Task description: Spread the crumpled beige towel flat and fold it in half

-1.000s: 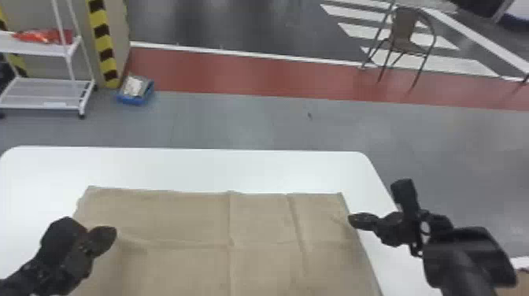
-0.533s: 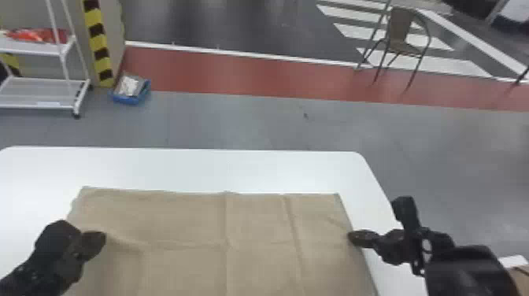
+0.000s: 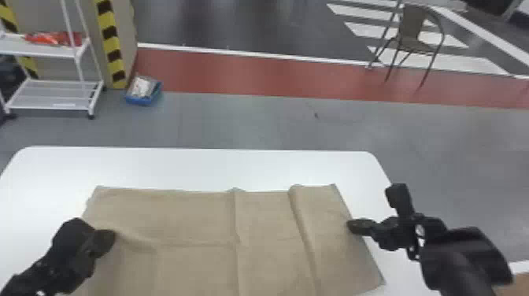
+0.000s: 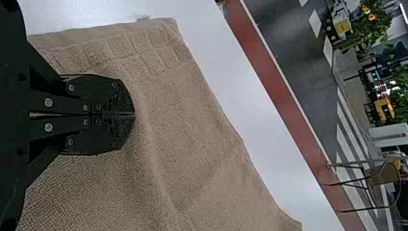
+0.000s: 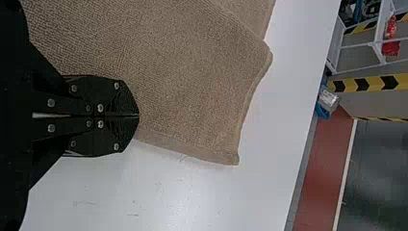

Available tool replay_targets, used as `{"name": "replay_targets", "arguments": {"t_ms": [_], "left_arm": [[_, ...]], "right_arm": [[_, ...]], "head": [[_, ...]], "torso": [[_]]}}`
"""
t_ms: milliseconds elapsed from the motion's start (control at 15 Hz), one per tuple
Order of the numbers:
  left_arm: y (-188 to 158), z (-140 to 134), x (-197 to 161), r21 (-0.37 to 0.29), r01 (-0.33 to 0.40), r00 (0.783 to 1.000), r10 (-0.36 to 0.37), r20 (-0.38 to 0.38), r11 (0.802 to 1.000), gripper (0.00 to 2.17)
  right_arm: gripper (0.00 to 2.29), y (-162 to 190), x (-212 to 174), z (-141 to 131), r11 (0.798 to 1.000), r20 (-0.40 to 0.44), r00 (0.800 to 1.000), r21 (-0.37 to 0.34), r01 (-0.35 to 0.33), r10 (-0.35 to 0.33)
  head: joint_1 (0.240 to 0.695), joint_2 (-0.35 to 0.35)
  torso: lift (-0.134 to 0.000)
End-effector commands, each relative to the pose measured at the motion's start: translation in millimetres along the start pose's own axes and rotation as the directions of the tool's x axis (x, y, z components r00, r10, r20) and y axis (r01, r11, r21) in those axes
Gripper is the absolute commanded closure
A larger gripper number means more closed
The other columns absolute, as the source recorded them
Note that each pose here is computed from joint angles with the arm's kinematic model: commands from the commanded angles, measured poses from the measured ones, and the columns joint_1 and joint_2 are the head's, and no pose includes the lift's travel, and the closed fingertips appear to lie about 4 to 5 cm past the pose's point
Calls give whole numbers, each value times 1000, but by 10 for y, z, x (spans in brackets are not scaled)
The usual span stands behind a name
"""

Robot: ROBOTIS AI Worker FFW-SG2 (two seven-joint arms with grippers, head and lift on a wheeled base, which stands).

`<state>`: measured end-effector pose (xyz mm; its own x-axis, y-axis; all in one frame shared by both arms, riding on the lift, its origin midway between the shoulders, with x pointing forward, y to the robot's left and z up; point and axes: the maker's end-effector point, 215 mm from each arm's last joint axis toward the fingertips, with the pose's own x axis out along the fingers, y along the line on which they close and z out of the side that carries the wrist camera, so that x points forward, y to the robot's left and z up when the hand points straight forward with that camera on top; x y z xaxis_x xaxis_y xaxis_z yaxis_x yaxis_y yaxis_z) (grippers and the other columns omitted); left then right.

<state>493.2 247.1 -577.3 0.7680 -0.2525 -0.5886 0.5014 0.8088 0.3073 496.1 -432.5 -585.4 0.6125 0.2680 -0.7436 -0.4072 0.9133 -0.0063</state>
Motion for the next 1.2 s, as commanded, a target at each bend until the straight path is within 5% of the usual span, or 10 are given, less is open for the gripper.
{"name": "replay_targets", "arguments": {"t_ms": [0, 1133], "left_arm": [[48, -48, 24, -3, -12, 1000, 12, -10, 1000, 1666], [248, 76, 388, 30, -57, 998, 58, -28, 998, 1686]], "right_arm": [[1480, -10, 55, 62, 1000, -6, 1000, -2, 2, -2], [1477, -357, 12, 323, 998, 12, 998, 26, 58, -58]], "head": [[695, -210], [695, -207]], "torso": [[0], [0]]}}
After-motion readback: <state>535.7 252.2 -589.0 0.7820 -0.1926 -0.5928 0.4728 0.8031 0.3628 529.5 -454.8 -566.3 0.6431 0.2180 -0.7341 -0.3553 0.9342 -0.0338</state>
